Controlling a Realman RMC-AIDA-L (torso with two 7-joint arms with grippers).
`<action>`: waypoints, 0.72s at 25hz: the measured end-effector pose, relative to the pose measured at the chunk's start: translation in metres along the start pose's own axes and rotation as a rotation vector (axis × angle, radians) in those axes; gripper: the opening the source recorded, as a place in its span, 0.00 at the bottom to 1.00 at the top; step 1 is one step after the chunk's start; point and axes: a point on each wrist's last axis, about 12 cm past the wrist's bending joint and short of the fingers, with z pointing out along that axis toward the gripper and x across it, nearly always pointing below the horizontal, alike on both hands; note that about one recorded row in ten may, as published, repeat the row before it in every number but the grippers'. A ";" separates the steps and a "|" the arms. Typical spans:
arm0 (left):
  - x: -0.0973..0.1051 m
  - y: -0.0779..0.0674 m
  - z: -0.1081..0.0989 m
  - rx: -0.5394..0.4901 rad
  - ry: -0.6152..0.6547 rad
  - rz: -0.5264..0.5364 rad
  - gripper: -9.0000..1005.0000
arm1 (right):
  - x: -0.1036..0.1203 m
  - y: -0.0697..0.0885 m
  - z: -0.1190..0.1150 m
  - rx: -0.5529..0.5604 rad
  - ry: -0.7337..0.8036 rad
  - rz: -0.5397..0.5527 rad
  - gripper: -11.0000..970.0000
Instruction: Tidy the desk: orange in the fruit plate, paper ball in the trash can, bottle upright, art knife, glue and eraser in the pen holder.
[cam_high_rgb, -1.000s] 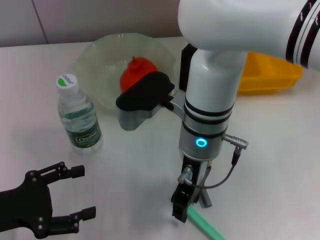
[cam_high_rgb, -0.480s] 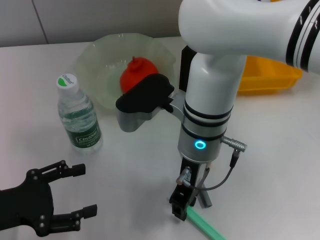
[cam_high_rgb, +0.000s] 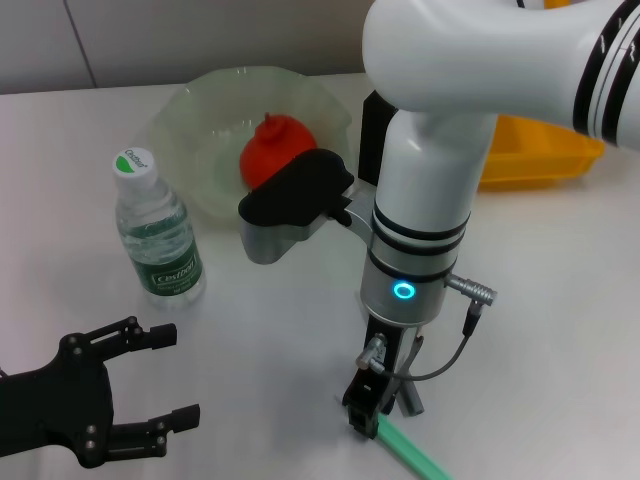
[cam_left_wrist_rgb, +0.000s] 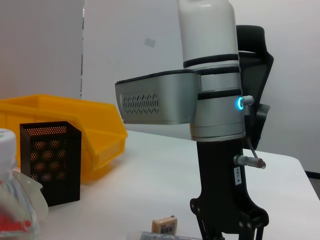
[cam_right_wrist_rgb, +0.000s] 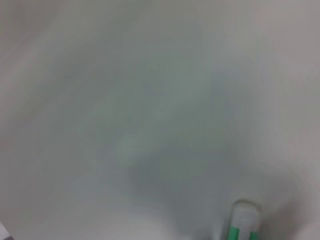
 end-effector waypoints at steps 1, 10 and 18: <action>0.000 0.001 0.000 -0.001 0.001 0.001 0.86 | 0.000 0.000 0.001 0.001 0.001 -0.001 0.37; 0.000 0.002 0.002 0.000 0.001 -0.002 0.86 | 0.000 0.006 0.002 0.002 0.001 -0.036 0.20; 0.000 0.002 0.002 -0.004 0.004 -0.002 0.86 | 0.012 -0.008 -0.040 -0.005 -0.102 -0.013 0.19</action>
